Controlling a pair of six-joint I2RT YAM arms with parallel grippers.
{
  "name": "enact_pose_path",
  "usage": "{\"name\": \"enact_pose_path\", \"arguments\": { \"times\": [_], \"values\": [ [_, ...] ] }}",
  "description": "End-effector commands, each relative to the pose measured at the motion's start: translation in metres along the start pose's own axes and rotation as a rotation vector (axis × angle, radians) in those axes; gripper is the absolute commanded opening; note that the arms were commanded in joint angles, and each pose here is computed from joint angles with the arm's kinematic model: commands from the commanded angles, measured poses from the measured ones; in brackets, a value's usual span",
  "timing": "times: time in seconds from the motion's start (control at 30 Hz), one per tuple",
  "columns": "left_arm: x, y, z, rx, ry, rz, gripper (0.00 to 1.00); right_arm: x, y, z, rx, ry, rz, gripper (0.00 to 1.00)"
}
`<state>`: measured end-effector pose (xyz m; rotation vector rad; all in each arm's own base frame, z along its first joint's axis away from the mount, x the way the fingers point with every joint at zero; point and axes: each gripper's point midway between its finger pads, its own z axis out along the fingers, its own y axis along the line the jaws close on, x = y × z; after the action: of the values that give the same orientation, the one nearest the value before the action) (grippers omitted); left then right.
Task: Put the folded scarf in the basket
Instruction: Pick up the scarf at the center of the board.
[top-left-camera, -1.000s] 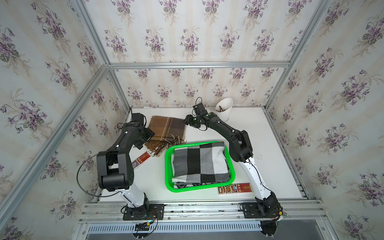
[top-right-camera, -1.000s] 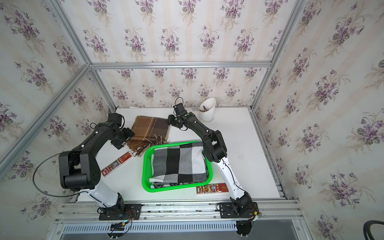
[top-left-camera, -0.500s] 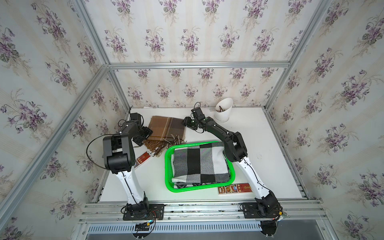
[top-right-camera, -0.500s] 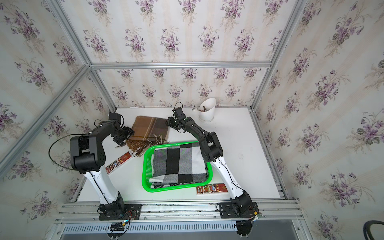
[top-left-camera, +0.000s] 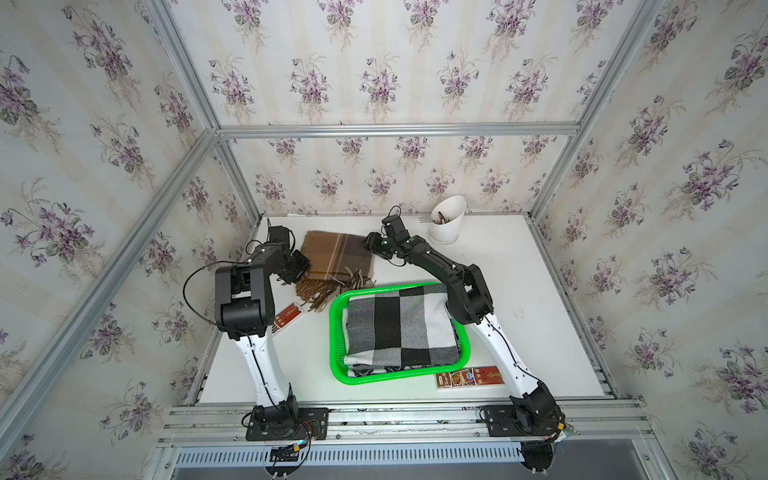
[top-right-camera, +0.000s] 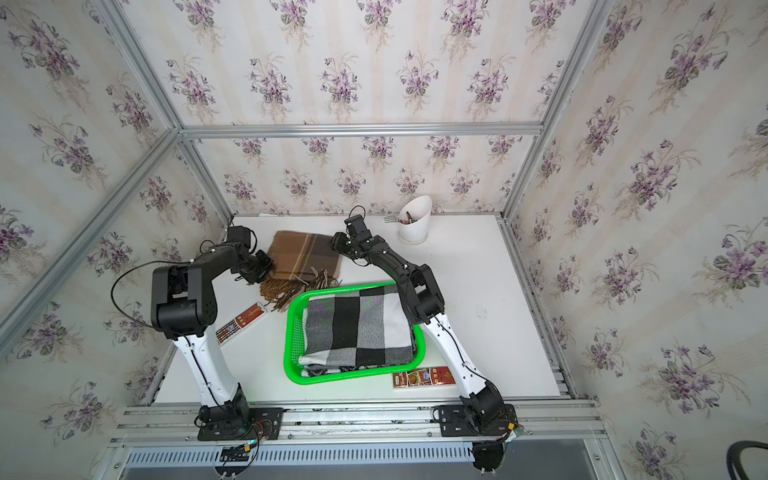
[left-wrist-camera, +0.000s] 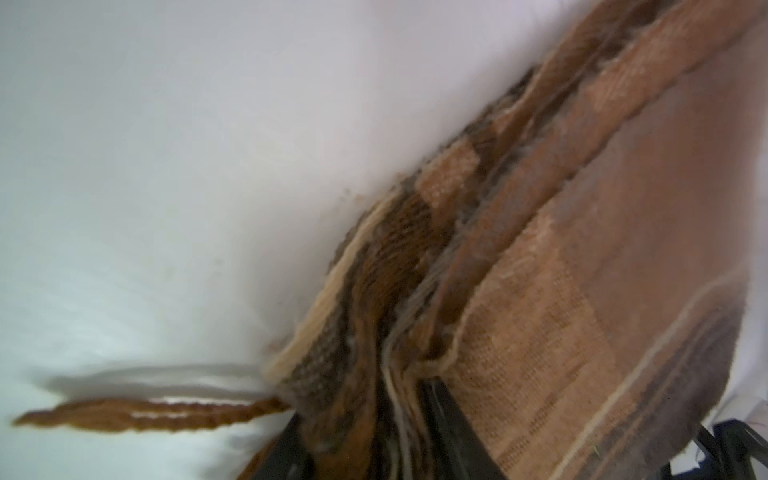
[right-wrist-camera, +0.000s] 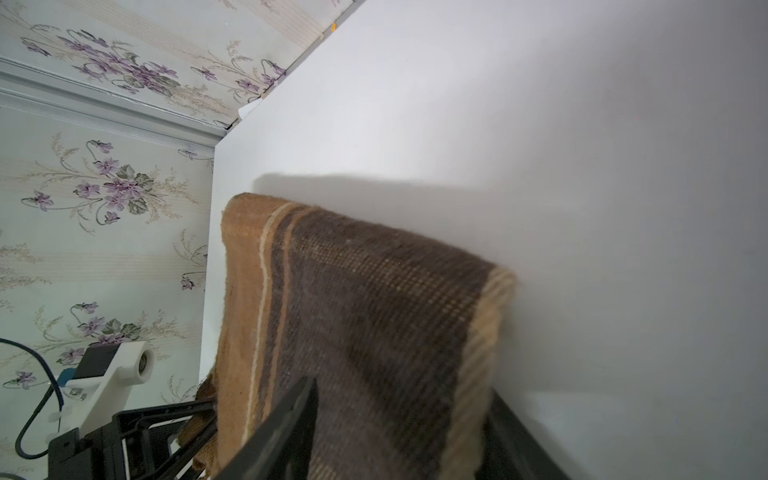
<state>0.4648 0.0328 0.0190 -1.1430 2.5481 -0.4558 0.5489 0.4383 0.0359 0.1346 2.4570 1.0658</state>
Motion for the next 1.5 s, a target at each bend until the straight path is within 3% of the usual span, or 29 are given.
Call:
{"name": "enact_pose_path", "arguments": {
  "times": [0.0, 0.13, 0.2, 0.37, 0.43, 0.8, 1.47],
  "values": [
    [0.032, 0.003, 0.007, -0.001, 0.103, -0.019, 0.41, 0.01, -0.027, -0.001, 0.097, 0.043, 0.051, 0.62],
    [0.038, 0.002, 0.01, 0.0, 0.109, -0.015, 0.36, 0.015, -0.036, 0.002, 0.105, 0.067, 0.067, 0.6],
    [0.038, 0.003, 0.011, 0.005, 0.104, -0.019, 0.29, 0.018, -0.042, 0.007, 0.108, 0.067, 0.078, 0.52],
    [0.037, -0.012, 0.012, 0.076, 0.11, -0.01, 0.04, 0.009, -0.046, 0.012, 0.084, 0.034, 0.084, 0.12],
    [0.035, -0.019, 0.009, 0.112, 0.108, -0.007, 0.0, 0.001, -0.039, 0.008, 0.077, 0.008, 0.07, 0.0],
    [0.022, -0.057, -0.043, 0.243, 0.036, 0.014, 0.0, -0.043, 0.032, -0.046, -0.016, -0.111, -0.047, 0.0],
    [0.009, -0.098, -0.115, 0.348, -0.038, 0.051, 0.0, -0.071, 0.08, -0.093, -0.1, -0.173, -0.074, 0.0]
  ]
}}
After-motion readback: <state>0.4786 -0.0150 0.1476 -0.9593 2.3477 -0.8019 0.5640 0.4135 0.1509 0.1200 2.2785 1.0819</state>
